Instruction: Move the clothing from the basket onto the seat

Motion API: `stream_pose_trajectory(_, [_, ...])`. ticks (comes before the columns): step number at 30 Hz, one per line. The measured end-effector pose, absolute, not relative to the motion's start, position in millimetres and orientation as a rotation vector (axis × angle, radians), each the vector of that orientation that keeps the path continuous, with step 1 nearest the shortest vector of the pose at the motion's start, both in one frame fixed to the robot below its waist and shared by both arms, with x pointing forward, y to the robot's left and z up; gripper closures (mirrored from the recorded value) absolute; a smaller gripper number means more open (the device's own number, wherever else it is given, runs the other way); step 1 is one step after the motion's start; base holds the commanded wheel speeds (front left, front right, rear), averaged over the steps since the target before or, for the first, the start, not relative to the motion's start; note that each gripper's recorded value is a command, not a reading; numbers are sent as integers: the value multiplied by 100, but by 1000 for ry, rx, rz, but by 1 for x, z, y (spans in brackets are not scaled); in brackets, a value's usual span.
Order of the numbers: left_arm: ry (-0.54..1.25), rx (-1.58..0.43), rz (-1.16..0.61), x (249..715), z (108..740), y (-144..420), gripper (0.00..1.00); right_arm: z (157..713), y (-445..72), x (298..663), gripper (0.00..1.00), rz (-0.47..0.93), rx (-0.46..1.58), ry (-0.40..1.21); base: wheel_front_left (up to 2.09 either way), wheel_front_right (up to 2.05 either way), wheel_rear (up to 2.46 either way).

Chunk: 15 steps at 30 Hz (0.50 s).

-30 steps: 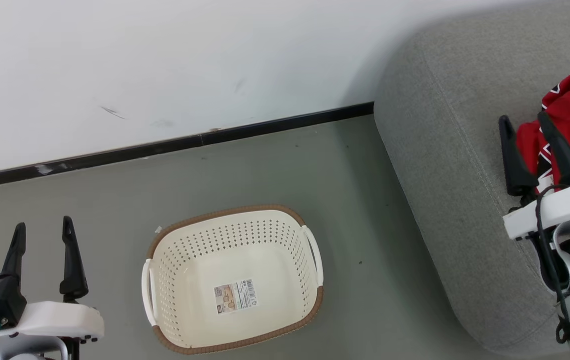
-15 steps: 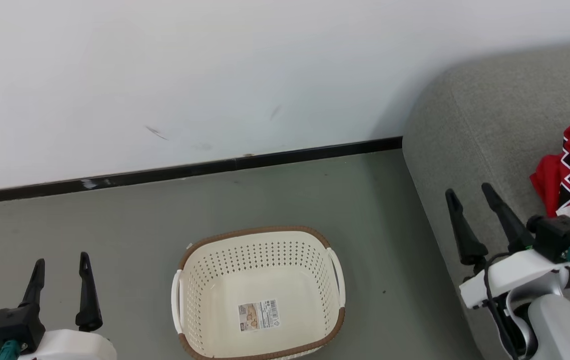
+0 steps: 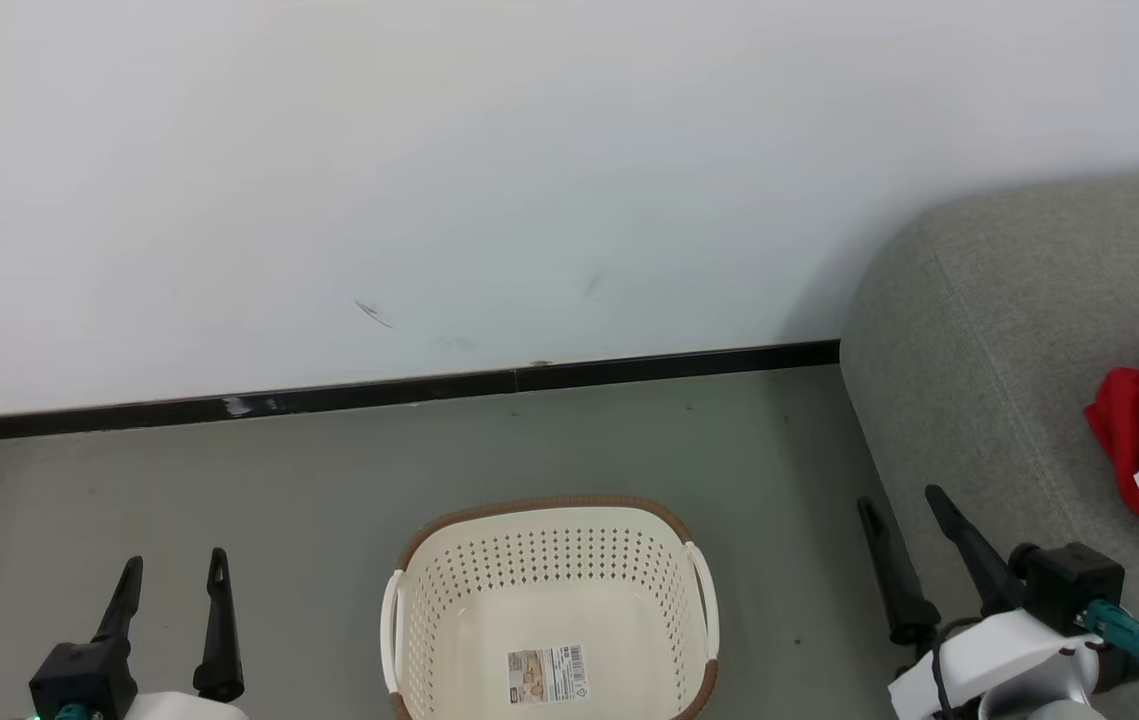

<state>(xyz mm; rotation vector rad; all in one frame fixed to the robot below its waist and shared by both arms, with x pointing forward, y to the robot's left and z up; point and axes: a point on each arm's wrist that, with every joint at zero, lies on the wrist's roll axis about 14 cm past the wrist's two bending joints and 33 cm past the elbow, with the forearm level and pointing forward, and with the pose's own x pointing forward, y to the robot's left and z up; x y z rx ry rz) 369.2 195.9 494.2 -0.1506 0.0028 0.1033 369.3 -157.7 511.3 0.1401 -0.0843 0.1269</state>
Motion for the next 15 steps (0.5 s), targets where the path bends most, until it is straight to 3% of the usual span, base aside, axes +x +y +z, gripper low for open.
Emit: stream_pose_trajectory(15, [-24,-151,82,356,504,191,0,504,-154,345,0,129,123,-67,0,0,0])
